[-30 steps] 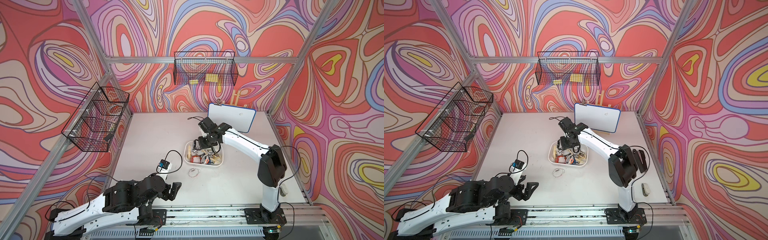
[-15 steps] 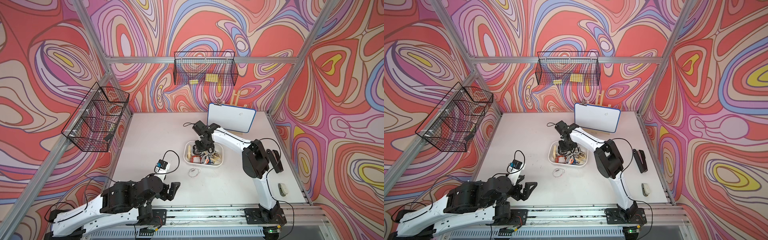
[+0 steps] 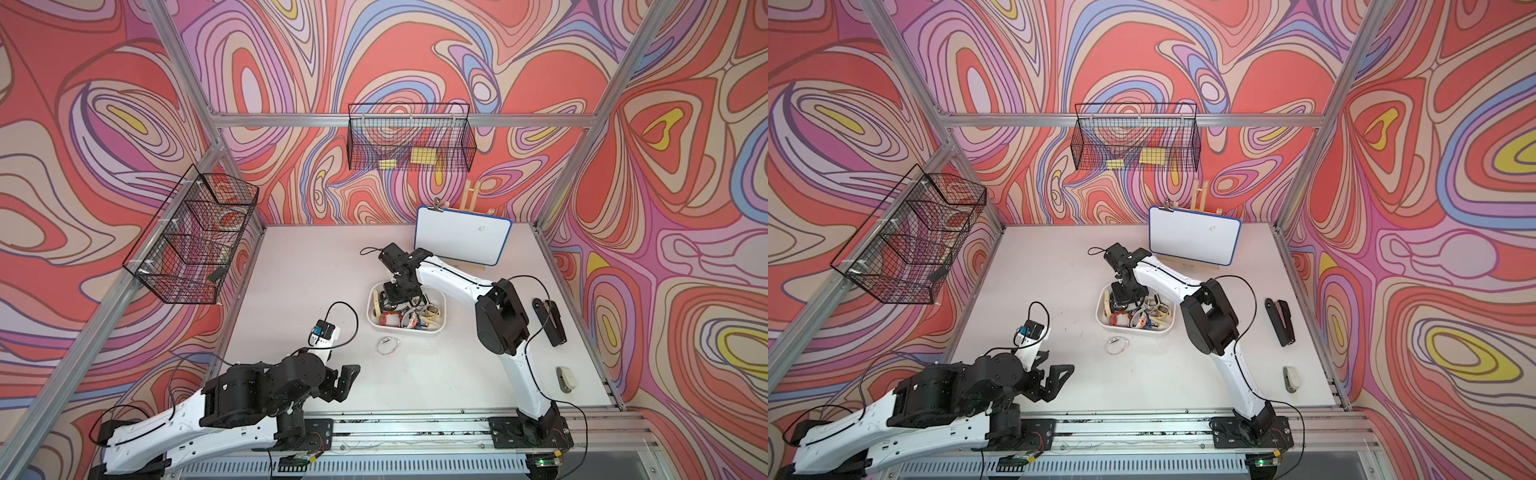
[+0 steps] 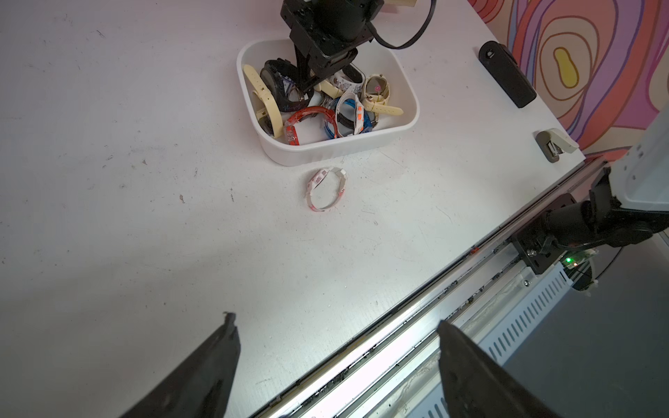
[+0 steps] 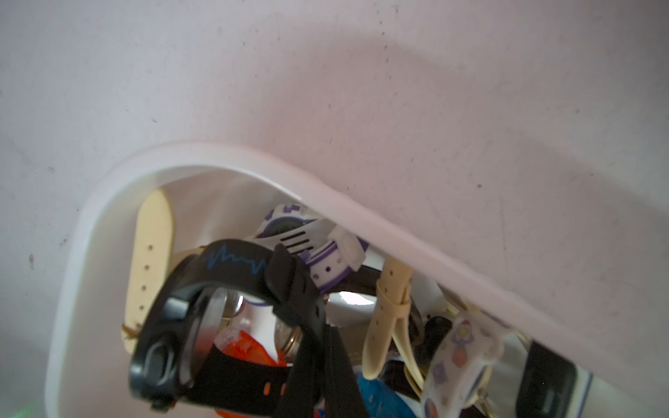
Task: Put the watch into the storage box
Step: Place the watch in the storage box.
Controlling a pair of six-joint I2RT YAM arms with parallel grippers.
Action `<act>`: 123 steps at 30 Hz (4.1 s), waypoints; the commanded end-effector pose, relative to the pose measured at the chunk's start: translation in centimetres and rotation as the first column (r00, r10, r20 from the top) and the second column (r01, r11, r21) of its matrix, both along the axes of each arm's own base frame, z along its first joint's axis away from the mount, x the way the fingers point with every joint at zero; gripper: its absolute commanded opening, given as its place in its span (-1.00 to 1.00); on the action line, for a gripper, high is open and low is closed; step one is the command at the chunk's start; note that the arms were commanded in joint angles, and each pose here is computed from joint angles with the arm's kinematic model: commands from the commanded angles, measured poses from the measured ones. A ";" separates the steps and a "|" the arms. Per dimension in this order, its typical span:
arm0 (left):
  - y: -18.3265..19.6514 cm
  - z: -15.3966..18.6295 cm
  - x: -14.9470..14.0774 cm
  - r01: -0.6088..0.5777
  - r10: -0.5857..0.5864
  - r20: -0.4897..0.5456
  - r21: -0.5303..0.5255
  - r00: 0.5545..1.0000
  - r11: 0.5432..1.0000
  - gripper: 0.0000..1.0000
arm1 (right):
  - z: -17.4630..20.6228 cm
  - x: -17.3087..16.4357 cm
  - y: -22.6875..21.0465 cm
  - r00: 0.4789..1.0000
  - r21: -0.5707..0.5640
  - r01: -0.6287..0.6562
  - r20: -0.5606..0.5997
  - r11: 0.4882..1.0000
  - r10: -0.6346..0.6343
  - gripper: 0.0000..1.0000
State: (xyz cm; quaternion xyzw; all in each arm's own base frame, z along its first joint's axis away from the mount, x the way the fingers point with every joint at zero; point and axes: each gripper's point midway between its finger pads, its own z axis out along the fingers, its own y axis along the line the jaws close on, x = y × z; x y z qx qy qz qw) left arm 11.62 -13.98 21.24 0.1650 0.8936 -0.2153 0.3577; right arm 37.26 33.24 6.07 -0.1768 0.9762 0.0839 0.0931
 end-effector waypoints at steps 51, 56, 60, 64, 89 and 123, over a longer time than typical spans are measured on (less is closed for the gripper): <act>0.7 -0.6 0.3 -0.030 0.030 0.012 0.023 0.999 0.999 0.82 | -0.4 1.5 2.1 1.000 0.168 -0.006 -0.017 0.986 0.009 -0.55; 0.6 -0.6 0.3 -0.026 0.025 0.010 0.027 1.000 0.999 0.82 | 0.6 1.0 1.8 1.000 0.192 -0.009 0.003 0.981 0.008 -0.56; 0.6 -0.7 0.3 -0.026 0.026 0.010 0.027 1.000 0.999 0.82 | 2.7 0.6 2.1 1.000 0.242 -0.019 0.023 0.970 0.013 -0.53; 0.6 -0.6 0.3 -0.026 0.025 0.009 0.025 1.000 0.999 0.82 | 4.9 0.1 2.6 0.999 0.306 -0.034 0.044 0.952 0.022 -0.45; 0.6 -0.7 0.3 -0.028 0.027 0.009 0.027 1.000 0.999 0.82 | 3.7 0.5 4.1 0.998 0.353 -0.061 0.031 0.934 0.054 -0.36; 0.4 -0.8 0.2 -0.018 0.018 0.004 0.029 1.000 0.999 0.83 | 8.5 -5.3 1.7 0.998 0.438 -0.058 0.055 0.897 0.038 -0.17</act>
